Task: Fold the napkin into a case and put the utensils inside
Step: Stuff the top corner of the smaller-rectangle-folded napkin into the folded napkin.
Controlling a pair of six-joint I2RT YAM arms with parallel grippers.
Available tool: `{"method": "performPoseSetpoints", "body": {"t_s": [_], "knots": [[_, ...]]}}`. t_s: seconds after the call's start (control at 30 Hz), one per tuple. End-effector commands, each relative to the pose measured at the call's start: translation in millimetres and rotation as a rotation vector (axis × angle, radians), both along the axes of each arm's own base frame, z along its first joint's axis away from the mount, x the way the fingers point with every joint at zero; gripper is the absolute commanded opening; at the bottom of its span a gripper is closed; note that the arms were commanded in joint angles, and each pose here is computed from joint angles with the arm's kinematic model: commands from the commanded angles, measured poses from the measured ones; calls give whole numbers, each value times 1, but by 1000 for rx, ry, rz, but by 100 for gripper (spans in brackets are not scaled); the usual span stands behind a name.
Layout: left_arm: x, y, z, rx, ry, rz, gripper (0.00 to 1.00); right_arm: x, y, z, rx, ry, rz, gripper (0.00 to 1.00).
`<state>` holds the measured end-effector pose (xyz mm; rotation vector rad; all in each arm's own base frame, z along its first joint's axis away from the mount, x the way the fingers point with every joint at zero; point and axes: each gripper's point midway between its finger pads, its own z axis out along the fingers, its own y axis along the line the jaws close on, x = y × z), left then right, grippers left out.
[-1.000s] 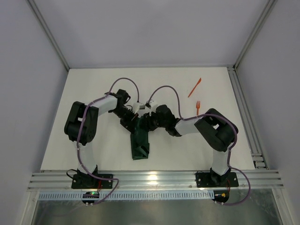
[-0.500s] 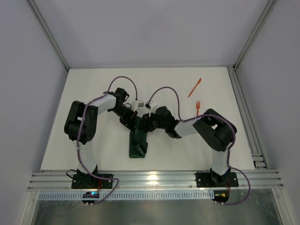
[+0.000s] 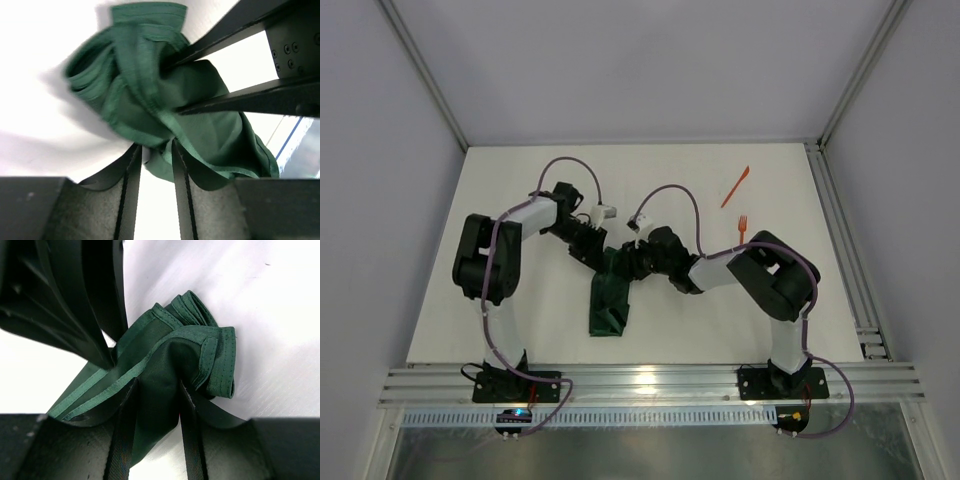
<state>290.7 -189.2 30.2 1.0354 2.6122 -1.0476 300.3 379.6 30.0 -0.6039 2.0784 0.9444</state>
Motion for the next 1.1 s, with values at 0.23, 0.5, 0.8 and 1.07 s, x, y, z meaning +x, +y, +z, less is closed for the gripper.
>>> {"method": "performPoseSetpoints", "body": {"t_s": [0.23,0.5,0.8,1.07], "knots": [[19,-2,28,-17,-107,6,40,5,6,5,-11,-6,-13,42],[9,-16,5,6,-57,-30,43,7,10,12,19,0,-20,42],[18,-15,-10,77,-56,7,6,6,15,14,47,9,-8,42],[20,-15,-11,77,-68,23,0,2,-6,37,-15,-49,-32,52]]}}
